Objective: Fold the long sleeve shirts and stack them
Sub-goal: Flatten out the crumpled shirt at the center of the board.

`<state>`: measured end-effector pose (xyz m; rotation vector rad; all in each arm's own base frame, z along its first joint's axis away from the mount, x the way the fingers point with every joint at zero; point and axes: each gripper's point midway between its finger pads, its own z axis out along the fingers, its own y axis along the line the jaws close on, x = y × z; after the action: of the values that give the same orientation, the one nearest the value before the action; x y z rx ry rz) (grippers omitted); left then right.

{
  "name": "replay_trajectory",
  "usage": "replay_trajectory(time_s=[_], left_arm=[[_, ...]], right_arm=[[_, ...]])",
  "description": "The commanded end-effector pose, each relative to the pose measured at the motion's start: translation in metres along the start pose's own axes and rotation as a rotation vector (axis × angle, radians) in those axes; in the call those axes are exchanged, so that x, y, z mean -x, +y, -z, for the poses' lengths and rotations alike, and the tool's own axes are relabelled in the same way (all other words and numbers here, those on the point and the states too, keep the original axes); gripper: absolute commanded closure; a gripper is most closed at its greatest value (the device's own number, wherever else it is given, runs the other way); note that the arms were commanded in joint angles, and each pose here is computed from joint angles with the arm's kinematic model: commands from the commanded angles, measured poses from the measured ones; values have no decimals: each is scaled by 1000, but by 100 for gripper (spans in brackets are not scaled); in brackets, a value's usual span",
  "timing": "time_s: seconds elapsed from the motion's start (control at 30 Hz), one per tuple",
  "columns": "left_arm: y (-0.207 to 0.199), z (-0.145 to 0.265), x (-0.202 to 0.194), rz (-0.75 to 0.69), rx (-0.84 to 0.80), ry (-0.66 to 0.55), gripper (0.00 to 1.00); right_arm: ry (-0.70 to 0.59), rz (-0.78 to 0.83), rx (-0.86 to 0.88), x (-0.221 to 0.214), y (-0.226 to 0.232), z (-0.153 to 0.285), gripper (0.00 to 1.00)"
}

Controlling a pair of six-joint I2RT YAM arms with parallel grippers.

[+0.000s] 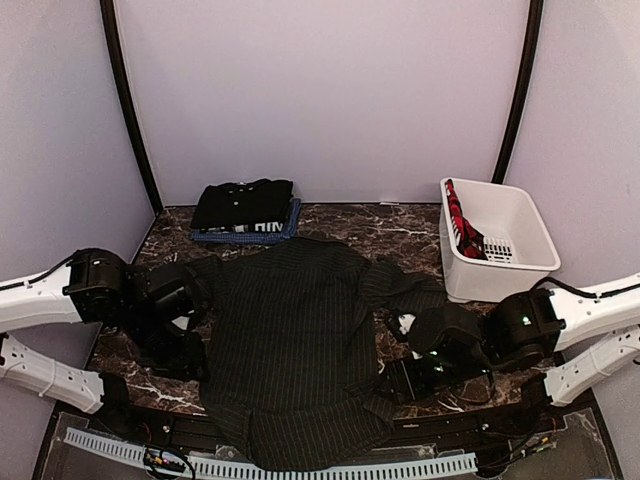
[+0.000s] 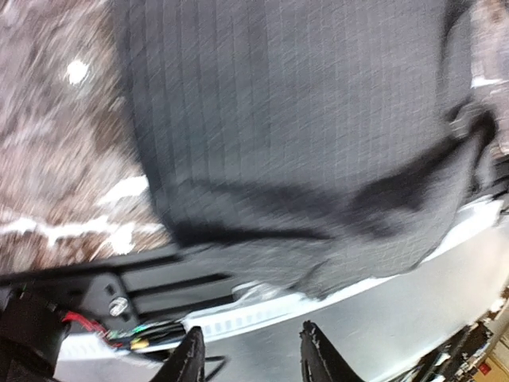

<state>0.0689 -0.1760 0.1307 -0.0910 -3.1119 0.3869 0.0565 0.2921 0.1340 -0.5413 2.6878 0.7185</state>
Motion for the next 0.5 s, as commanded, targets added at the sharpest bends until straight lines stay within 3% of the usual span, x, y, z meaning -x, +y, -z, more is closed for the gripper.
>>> replay_trajectory(time_s=[0.0,0.23,0.33,0.47], left_arm=[[-30,3,41,-74,-53,-96,60],[-64,-27,123,-97,-150,-190,62],[-85,-34,158,-115,-224,-249,62],[-87,-68,192,-94,-207,-229,63]], right_arm=[[-133,56,-73,58,2,-8,45],[-246,18,-1,158,0,-48,52],[-237,30,-7,185,-5,-71,55],[-222,22,-45,212,-28,-100,57]])
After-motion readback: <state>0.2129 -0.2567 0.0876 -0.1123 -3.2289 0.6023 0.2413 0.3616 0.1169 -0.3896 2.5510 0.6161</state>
